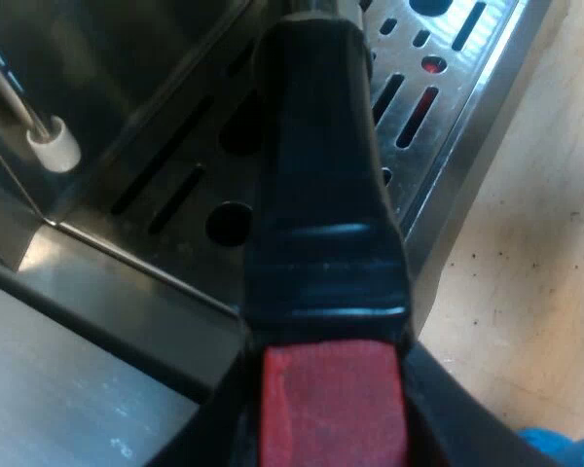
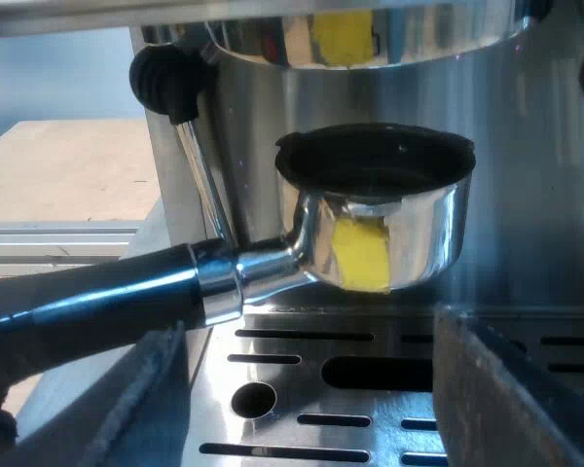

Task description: Put the handle in the coffee machine

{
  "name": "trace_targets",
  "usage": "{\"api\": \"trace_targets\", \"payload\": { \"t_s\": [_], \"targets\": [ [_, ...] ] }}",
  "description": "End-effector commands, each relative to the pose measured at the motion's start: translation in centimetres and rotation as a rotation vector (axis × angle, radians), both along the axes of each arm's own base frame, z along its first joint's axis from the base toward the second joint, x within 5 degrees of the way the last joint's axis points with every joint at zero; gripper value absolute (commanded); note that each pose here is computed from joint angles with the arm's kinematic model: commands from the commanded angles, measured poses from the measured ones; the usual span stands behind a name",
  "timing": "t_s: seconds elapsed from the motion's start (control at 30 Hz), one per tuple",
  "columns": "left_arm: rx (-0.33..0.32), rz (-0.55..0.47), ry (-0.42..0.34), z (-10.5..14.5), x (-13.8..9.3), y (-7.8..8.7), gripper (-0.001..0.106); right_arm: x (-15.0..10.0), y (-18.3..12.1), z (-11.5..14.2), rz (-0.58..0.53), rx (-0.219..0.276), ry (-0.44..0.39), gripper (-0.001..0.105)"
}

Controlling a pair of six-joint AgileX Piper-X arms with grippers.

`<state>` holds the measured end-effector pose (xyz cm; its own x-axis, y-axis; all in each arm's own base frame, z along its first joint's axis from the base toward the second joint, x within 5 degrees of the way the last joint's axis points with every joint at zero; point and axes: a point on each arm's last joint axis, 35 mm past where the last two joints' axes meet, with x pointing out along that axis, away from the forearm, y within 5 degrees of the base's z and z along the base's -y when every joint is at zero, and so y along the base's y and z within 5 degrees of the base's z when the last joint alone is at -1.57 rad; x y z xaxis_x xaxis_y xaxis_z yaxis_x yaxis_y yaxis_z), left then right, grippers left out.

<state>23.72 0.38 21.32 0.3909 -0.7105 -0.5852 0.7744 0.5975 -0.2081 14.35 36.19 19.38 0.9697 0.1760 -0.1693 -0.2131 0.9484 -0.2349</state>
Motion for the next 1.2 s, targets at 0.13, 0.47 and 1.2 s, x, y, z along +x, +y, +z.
{"api": "trace_targets", "payload": {
  "t_s": [0.13,0.47,1.2],
  "targets": [
    [-0.066,-0.04,-0.058,1.2,0.4,-0.2,0.0,0.2,0.0,0.2,-0.009,-0.001,-0.009,0.056],
    [-0.069,-0.031,-0.077,2.4,1.0,-0.1,0.0,0.2,0.0,0.2,-0.009,-0.001,-0.009,0.056],
    [-0.071,-0.034,-0.109,3.5,1.6,-0.1,0.0,0.2,0.0,0.2,-0.009,-0.001,-0.009,0.056]
  ]
}}
